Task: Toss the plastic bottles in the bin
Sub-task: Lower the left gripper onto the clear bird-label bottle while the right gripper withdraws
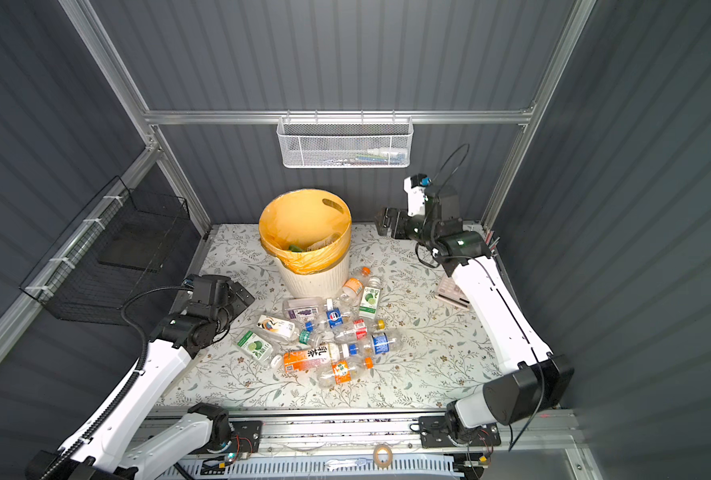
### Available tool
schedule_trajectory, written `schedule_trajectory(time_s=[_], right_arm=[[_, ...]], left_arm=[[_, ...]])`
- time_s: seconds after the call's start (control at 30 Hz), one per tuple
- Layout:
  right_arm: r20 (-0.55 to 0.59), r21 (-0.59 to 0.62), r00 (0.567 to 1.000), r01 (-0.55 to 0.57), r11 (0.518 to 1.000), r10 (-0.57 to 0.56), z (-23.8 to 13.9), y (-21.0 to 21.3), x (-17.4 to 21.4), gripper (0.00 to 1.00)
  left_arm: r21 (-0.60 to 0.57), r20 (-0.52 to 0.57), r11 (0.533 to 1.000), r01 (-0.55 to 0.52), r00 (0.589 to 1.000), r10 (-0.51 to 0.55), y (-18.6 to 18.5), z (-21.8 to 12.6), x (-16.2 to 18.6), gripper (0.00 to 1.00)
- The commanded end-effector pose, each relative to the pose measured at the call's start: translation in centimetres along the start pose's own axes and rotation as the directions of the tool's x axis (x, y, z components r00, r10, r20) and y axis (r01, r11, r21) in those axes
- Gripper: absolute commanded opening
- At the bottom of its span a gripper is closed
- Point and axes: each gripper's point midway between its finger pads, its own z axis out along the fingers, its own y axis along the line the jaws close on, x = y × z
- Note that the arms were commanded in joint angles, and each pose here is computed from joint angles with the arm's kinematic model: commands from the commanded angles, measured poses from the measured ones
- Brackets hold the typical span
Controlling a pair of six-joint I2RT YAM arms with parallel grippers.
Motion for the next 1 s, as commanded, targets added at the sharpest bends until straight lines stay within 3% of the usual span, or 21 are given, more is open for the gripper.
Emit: schedule_trajectory(time_s=[0.0,0.27,0.63,0.97], right_arm=[[0.0,0.06,0.993,-0.116,0.991,0.116,0.6,-3.7,2.6,0.99],[-0.014,0.162,0.969,-0.241,0.957,0.247,-0.8,-9.0,7.8,0.99],[-0.034,0.184,0.956,-0.281,0.942,0.291,-0.5,-10.3,8.6,0.99],[-0.05,0.209,0.946,-0.302,0.93,0.319,-0.3,-11.2,9.4,0.99]], left_arm=[[-0.014,-0.019,0.998,0.062,0.998,-0.062,0.4,-0.1,1.0,0.99],[-0.005,-0.135,0.985,0.17,0.976,-0.169,-0.6,1.7,5.8,0.98],[-0.032,-0.232,0.988,0.151,0.96,-0.154,-2.2,4.4,9.3,0.91],[-0.082,-0.243,0.987,0.137,0.958,-0.153,-1.7,5.4,10.6,0.87]])
